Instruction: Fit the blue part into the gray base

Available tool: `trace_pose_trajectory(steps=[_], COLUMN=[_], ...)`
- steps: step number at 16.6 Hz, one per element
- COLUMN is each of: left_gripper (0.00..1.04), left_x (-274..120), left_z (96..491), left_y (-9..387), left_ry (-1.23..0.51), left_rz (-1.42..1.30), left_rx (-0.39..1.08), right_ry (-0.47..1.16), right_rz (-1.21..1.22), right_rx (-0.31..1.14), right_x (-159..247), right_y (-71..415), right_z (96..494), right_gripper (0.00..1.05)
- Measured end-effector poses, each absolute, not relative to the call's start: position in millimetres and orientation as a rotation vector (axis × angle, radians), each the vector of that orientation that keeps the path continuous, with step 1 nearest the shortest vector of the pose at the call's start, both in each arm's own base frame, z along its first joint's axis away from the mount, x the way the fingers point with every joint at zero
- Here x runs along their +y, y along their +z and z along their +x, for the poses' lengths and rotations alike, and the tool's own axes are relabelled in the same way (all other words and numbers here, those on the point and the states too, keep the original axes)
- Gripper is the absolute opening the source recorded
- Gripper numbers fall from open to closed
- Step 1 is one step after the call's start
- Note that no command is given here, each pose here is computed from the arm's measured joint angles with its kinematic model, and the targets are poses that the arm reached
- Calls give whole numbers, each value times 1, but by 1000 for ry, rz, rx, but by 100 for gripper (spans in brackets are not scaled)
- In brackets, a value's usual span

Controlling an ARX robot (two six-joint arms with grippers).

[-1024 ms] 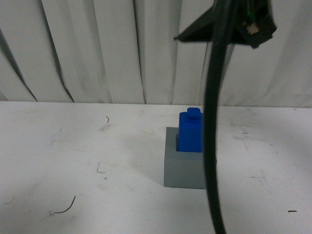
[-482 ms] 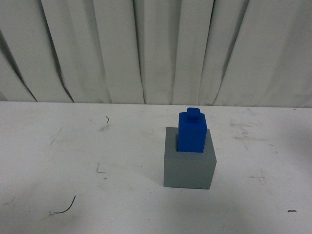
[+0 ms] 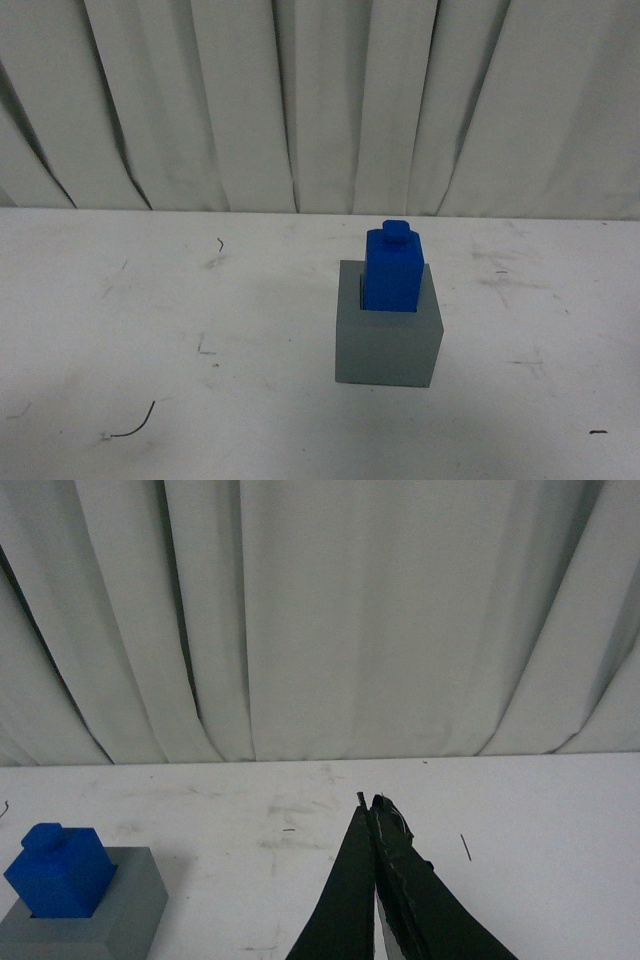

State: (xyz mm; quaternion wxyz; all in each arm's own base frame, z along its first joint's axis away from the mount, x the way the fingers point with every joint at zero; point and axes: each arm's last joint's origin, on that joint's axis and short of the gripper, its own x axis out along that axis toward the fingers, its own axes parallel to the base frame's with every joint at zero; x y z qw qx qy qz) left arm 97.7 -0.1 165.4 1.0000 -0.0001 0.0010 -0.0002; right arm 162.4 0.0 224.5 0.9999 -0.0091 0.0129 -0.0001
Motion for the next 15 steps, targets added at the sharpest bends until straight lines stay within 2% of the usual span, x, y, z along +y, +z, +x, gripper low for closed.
trace_pose_trajectory(steps=[3, 15], left_gripper=[98, 98], left_x=[0, 0], left_z=[98, 98], left_y=[165, 165], left_ry=[0, 0], left_rz=[0, 0], left_rx=[2, 2], right_ry=[0, 0], right_rz=[-15, -15], right_rx=[-10, -1], right_x=[0, 0], right_y=[213, 179], right_z=[149, 120], right_gripper=[2, 2])
